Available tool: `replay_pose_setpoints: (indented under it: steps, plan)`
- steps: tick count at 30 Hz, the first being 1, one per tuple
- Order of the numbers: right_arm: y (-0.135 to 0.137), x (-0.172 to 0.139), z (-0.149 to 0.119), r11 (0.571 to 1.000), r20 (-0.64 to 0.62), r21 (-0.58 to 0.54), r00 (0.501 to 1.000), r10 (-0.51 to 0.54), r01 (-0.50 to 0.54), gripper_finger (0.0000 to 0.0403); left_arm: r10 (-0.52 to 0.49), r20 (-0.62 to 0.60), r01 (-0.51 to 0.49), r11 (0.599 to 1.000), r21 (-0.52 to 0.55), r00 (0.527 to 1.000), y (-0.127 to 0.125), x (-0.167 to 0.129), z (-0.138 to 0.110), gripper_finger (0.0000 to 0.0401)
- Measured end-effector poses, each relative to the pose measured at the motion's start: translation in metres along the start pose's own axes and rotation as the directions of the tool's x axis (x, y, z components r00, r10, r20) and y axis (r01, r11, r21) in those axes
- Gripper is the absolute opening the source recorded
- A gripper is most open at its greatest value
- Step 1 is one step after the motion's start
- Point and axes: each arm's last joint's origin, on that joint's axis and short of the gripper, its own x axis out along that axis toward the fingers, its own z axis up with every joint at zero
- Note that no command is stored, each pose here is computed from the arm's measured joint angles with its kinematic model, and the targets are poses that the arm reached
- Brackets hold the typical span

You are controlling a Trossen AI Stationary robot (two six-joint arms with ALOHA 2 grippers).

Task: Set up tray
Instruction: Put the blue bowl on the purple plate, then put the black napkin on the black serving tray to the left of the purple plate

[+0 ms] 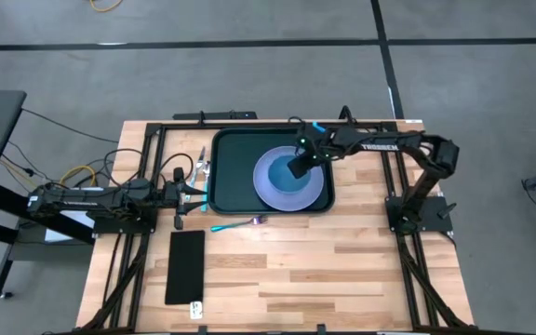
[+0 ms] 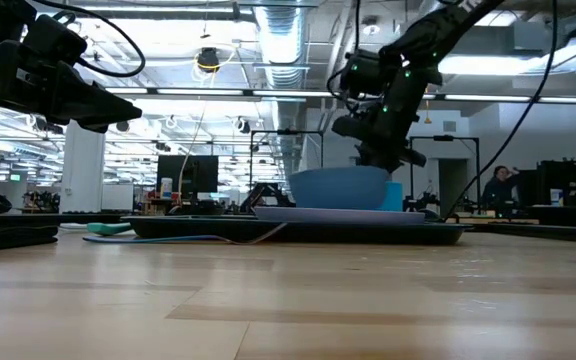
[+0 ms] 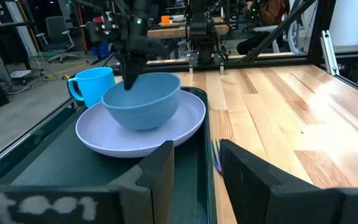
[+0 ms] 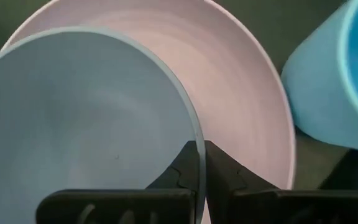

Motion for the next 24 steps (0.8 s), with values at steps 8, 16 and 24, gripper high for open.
replay_pose_setpoints:
  steps: [8,16,24]
  plan:
    - [0.006,0.013,-0.002,1.000,-0.012,-0.018,1.000,-0.004,0.004,0.0039,0.000,0.000,0.000,1.000,0.000,1.000,0.000,0.000,0.000,0.0121]
    - [0.008,0.005,-0.003,1.000,0.002,-0.023,1.000,-0.002,0.002,0.0132,0.000,0.000,0.000,1.000,0.000,1.000,0.000,0.000,0.000,0.0121]
    - [0.005,-0.013,-0.001,0.999,0.023,-0.006,0.999,0.035,-0.034,0.0193,0.000,0.000,0.000,1.000,0.000,1.000,0.000,0.000,0.000,0.0121]
